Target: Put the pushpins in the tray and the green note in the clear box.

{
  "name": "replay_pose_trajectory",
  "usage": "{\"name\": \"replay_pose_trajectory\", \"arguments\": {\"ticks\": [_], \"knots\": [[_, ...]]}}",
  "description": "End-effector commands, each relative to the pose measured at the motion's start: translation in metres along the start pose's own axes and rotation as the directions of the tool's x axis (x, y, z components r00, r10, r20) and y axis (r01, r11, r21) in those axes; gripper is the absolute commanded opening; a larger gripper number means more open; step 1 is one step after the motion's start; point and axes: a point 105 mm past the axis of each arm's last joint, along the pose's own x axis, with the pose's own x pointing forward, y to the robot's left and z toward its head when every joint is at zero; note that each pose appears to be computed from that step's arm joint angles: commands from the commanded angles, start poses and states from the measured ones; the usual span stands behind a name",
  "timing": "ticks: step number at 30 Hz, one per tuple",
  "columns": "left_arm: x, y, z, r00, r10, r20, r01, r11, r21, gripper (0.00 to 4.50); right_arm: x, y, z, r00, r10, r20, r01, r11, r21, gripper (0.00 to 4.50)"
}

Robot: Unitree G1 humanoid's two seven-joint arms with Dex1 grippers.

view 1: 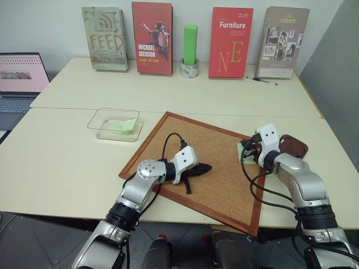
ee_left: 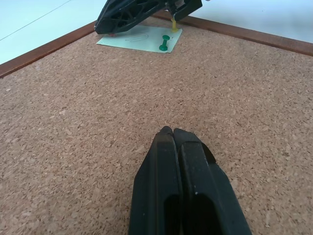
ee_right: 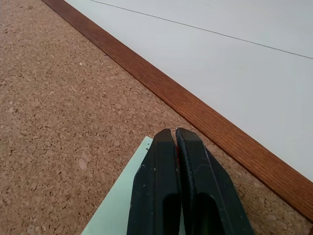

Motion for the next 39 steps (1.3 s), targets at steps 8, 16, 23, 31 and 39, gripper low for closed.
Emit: {"name": "replay_pose_trajectory", "arguments": {"ticks": [8, 16, 23, 31, 39], "knots": [[0.001, -0.004, -0.013, 0.998, -0.008, -0.063, 0.007, 1.0, -0.012, 0.0, -0.014, -0.001, 0.04, 0.991, -0.013, 0.132, 0.016, 1.0, -0.023, 0.04], [0.001, -0.005, -0.014, 0.998, -0.003, -0.062, 0.002, 1.0, -0.018, 0.0, -0.036, -0.019, 0.049, 0.982, -0.096, 0.163, 0.102, 0.994, -0.029, 0.04], [0.0, -0.004, -0.014, 0.998, 0.003, -0.061, -0.004, 1.0, -0.015, 0.0, -0.077, -0.063, 0.025, 0.957, -0.281, 0.073, 0.288, 0.952, -0.108, 0.04], [0.0, -0.004, -0.015, 0.998, -0.002, -0.066, 0.001, 1.0, -0.008, 0.0, -0.086, -0.092, -0.002, 0.924, -0.381, -0.028, 0.362, 0.897, -0.254, 0.04], [0.001, -0.003, -0.014, 0.998, -0.001, -0.065, 0.001, 1.0, -0.002, 0.0, -0.073, -0.102, -0.009, 0.921, -0.387, -0.047, 0.364, 0.897, -0.251, 0.61]]}}
